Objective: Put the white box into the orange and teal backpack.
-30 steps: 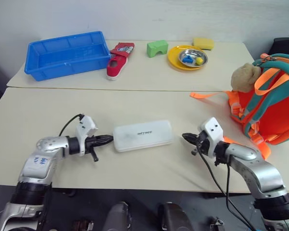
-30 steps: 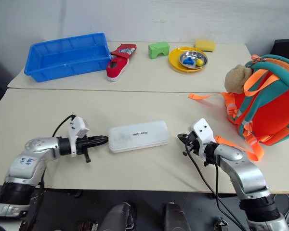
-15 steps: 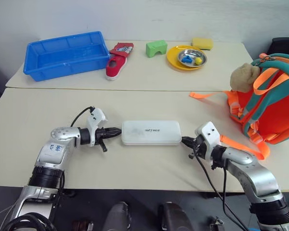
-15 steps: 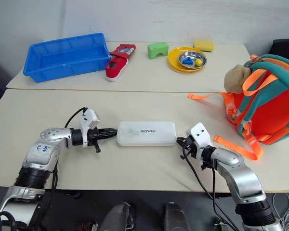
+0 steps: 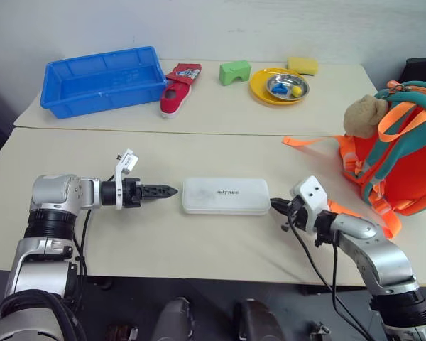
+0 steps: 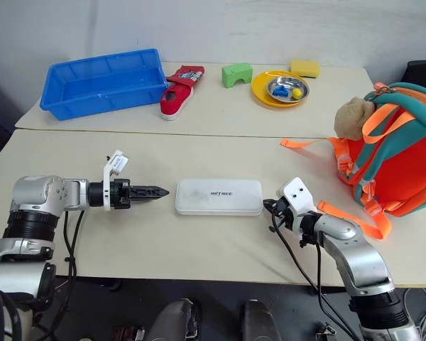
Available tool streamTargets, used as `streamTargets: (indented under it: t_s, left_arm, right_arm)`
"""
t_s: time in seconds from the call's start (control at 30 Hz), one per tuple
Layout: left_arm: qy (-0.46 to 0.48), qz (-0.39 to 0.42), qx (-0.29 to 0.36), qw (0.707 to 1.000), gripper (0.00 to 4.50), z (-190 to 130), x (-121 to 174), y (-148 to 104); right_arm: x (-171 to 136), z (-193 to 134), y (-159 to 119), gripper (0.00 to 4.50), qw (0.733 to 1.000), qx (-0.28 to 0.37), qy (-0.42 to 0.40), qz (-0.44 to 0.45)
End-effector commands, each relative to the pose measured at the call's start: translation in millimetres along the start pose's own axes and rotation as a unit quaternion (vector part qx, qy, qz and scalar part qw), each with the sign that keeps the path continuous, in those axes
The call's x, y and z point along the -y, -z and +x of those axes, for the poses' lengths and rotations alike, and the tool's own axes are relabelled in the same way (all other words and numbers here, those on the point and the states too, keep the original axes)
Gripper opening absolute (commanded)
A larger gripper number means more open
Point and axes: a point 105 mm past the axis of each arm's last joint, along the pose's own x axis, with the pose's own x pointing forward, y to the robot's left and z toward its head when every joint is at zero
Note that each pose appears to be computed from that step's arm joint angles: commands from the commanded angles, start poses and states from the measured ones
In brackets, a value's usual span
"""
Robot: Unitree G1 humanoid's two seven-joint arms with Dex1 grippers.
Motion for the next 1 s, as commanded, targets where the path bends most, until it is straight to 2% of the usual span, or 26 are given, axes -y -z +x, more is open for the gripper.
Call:
streamTargets:
  t_s: [0.03, 0.3, 0.47, 0.57, 0.73, 0.83, 1.0]
  left_arm:
    - [0.005, -0.050, -0.040, 0.998, 4.48, 26, -7, 25]
    - [0.051, -0.043, -0.066, 0.996, 4.48, 76, 17, 29]
    - [0.106, -0.037, -0.056, 0.992, 4.48, 82, 40, 17]
    - [0.137, -0.034, -0.051, 0.989, 3.87, 71, 50, 13]
    - [0.165, -0.029, -0.044, 0.985, 2.29, 52, 56, 8]
    - [0.179, -0.026, -0.041, 0.983, 1.51, 49, 61, 7]
    - [0.211, -0.014, -0.033, 0.977, 1.47, 48, 72, 11]
  right_arm:
    - [3, 1, -12, 0.00, 1.000, 0.019, 0.003, -0.020]
    - [2, 0, -9, 0.00, 1.000, 0.018, 0.001, -0.025]
    - [6, -2, -11, 0.00, 0.999, 0.019, 0.012, -0.027]
    - [7, -4, -9, 0.00, 0.999, 0.018, 0.015, -0.030]
    - [11, -14, -2, 0.00, 0.999, 0.012, 0.035, -0.026]
    - [10, -19, 2, 0.00, 0.999, 0.009, 0.042, -0.024]
    - [14, -30, 3, 0.00, 0.996, 0.015, 0.087, -0.015]
